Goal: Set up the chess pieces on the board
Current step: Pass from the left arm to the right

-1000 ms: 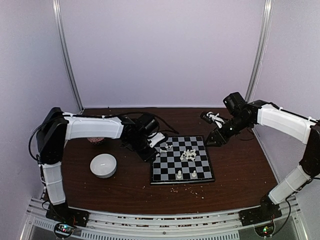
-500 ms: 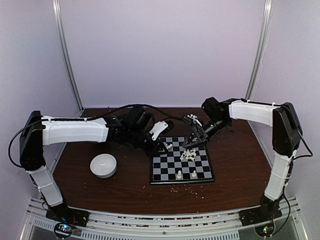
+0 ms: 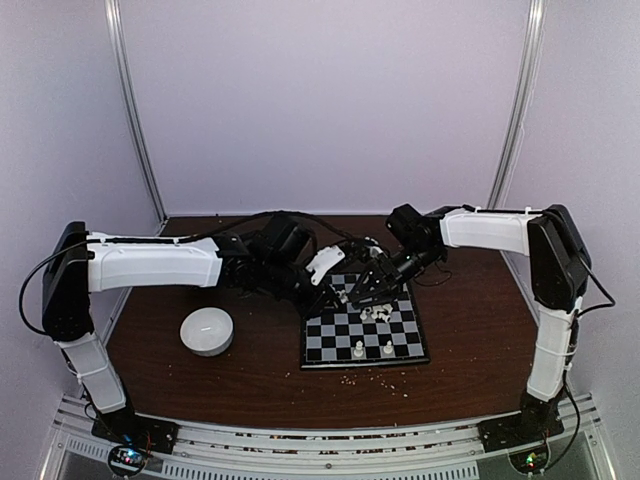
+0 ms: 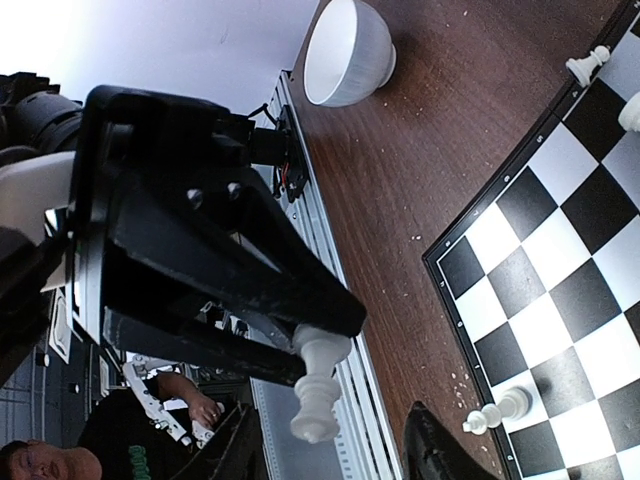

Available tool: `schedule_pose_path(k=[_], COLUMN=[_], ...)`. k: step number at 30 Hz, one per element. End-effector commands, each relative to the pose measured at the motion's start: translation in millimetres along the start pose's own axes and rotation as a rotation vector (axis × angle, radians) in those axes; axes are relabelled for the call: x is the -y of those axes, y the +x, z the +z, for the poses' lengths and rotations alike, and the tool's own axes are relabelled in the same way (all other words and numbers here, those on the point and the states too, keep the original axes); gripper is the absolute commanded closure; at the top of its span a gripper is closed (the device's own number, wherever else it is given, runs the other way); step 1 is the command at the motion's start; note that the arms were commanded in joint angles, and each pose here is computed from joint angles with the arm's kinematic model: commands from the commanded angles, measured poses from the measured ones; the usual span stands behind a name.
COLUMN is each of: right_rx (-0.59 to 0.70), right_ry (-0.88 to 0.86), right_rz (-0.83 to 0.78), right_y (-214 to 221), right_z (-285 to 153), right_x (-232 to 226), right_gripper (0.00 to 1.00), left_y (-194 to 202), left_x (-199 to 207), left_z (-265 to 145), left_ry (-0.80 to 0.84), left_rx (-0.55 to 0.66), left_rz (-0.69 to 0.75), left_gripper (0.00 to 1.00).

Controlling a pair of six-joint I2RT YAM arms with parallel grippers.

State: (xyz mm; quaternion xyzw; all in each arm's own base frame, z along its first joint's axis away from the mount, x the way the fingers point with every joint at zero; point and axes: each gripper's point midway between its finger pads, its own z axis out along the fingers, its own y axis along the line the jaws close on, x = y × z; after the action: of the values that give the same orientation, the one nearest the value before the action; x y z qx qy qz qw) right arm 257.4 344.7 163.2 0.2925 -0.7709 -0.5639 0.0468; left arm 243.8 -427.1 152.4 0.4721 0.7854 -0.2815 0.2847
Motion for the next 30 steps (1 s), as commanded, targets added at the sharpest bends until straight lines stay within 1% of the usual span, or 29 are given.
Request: schedule_pose_path(k=[1,6,9,10,13,17,19,24,30], right_rx=[0.006,0.003,-0.002,-0.004,-0.009,-0.011,-0.009,-0.001,0.007], right_ry=[-0.039,-0.056,-0.079,-0.088,-0.098,-0.105,-0.104,-0.044,0.055], right_rz=[-0.002,0.0,0.001,0.002,0.0,-0.004,-0.008,-0.058,-0.154], right_y=[-7,-8,-8,-7,-5,-4,-4,-4,-2], right_z=[3,6,8,9,10,10,10,7,-2], right_x=[-6,-7,-10,-12,-15,-18,-18,-15,-15], right_gripper=[0.53,0.6,0.69,0.74,0.82,0.83,0.87,0.93,0.95], left_y=[-24,-25,-25,-25,-23,-22,-21,-20,-14], left_x=[9,11,12,13,12,11,11,7,3], left_z=[-2,1,2,3,3,5,6,8,8], left_ry=[0.029,0.037,0.044,0.044,0.038,0.037,0.038,0.017,-0.003], left_rx=[0.069,0.062,0.059,0.057,0.052,0.042,0.037,0.034,0.03], left_rz=[0.044,0.053,0.055,0.054,0.053,0.056,0.056,0.053,0.048], left_gripper=[0.86,0.86,0.86,0.86,0.86,0.86,0.86,0.73,0.66])
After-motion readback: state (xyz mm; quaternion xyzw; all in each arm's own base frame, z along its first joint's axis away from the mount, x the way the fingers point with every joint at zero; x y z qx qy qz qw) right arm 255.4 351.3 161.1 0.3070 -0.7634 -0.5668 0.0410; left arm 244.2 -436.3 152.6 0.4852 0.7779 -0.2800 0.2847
